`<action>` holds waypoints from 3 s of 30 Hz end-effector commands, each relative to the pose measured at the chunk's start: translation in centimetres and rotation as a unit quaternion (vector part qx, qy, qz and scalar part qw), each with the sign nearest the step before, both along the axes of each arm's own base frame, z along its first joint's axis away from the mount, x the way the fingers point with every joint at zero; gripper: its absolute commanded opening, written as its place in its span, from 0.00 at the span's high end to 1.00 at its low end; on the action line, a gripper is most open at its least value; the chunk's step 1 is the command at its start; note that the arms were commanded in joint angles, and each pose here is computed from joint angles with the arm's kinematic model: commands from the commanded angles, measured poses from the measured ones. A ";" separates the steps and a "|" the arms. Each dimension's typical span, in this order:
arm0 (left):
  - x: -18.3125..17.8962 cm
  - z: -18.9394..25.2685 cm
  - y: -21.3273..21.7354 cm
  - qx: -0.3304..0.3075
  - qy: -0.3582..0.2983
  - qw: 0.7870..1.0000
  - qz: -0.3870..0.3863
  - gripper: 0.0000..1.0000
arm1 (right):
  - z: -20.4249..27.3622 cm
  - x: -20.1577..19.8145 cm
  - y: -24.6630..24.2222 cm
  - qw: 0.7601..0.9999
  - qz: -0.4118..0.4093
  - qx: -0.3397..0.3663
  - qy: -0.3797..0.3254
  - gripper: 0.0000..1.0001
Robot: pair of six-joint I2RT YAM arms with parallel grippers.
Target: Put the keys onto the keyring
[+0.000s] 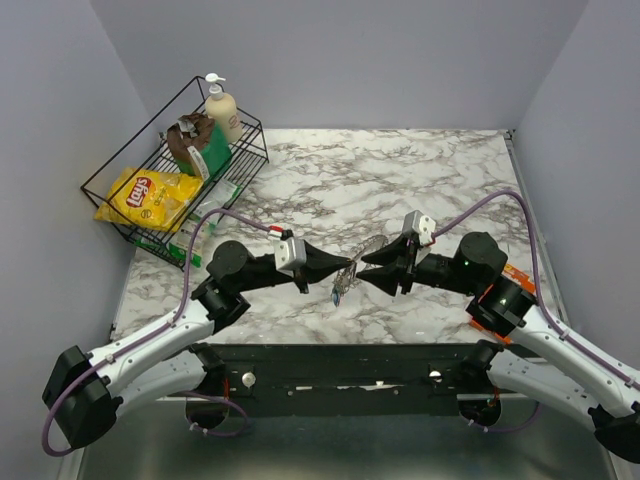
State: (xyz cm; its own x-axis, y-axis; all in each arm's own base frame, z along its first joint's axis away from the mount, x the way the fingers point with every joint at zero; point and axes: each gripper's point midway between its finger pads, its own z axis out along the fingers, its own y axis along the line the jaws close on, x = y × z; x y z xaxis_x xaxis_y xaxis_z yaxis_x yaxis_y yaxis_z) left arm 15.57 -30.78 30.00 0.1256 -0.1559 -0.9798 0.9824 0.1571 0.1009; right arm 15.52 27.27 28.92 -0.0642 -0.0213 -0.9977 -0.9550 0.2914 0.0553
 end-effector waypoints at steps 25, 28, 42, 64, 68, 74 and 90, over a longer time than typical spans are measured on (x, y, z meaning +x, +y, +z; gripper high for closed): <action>-3.7 5.5 -0.5 -0.091 -0.060 0.988 -0.109 1.00 | -0.1 -0.6 1.1 0.999 0.040 0.019 -0.001 0.87; -3.6 5.4 -0.6 -0.091 -0.059 0.988 -0.111 1.00 | -0.3 -0.6 1.1 0.999 0.041 0.018 -0.002 0.87; -3.6 4.8 -1.1 -0.093 -0.043 0.987 -0.123 1.00 | 0.1 -0.5 1.3 0.998 0.042 0.034 -0.012 0.88; -0.3 2.0 -0.7 -0.035 -0.044 0.998 -0.022 1.00 | -1.7 2.2 -1.8 0.995 -0.090 0.047 -0.015 0.55; 0.3 1.3 -0.6 -0.024 -0.042 0.999 -0.007 1.00 | -1.8 2.4 -2.8 0.991 -0.117 0.059 -0.018 0.43; 0.7 0.2 -1.0 -0.020 -0.033 0.999 -0.004 1.00 | -1.4 3.0 -4.3 0.984 -0.160 0.077 -0.026 0.25; 2.1 -3.0 -5.9 -0.010 0.034 0.996 -0.081 1.00 | -1.8 3.9 -5.6 0.974 -0.207 0.087 -0.011 0.20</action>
